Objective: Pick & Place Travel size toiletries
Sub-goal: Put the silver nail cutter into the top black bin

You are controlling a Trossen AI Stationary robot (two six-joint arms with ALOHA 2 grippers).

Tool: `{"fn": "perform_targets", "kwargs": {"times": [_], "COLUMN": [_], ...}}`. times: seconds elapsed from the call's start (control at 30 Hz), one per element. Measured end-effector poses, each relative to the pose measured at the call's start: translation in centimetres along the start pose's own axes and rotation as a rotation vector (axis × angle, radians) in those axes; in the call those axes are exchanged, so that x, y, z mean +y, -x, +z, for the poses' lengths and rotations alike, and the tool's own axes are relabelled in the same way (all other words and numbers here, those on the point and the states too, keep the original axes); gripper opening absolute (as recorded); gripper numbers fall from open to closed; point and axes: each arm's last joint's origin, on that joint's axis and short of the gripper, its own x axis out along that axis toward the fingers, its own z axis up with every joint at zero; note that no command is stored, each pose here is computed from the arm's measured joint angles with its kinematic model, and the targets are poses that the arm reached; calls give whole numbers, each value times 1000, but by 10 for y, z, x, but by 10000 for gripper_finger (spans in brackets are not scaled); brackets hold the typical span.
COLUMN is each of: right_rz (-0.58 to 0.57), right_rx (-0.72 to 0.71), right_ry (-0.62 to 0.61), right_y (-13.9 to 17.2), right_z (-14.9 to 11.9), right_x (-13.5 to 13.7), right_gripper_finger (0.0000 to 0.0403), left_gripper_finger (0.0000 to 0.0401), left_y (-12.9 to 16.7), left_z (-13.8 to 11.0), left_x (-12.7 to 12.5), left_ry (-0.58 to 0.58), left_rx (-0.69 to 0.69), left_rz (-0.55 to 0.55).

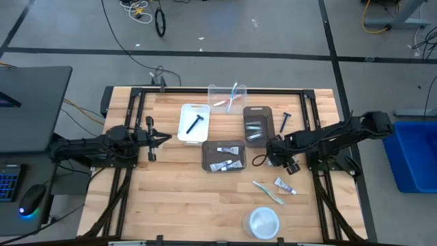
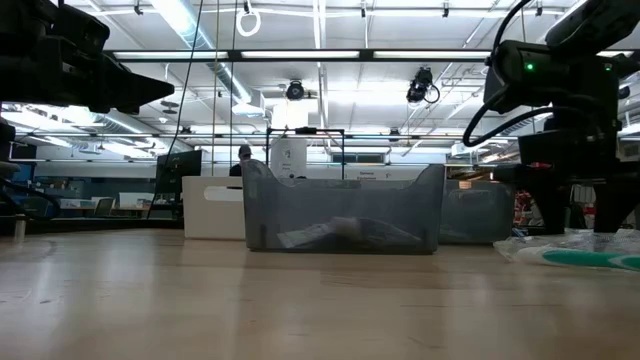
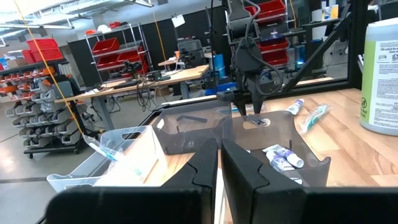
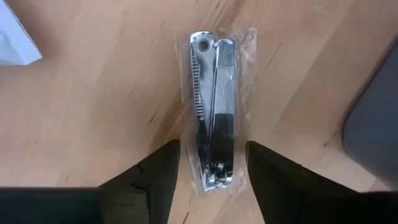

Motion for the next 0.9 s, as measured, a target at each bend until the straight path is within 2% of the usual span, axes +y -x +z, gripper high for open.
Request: {"fn": "perform_targets", "kwargs": {"times": [0.17,0.7,0.9], "right_rz": [2,8,21], "right_rx": [2,4,-1], "right_ry": [0,32,53], "right_y": [0,-1,-1], "right_z": [0,-1,-1], "right_x": [0,1,1], "right_gripper_finger": [179,91,77], "left_gripper_finger": [27,27,27], "left_y": [0,0,0], "left_z": [0,0,0], "left_x": [0,0,0], "left_ry": [0,0,0], "left_rx": [0,1,1], "left_rz": [0,0,0]}}
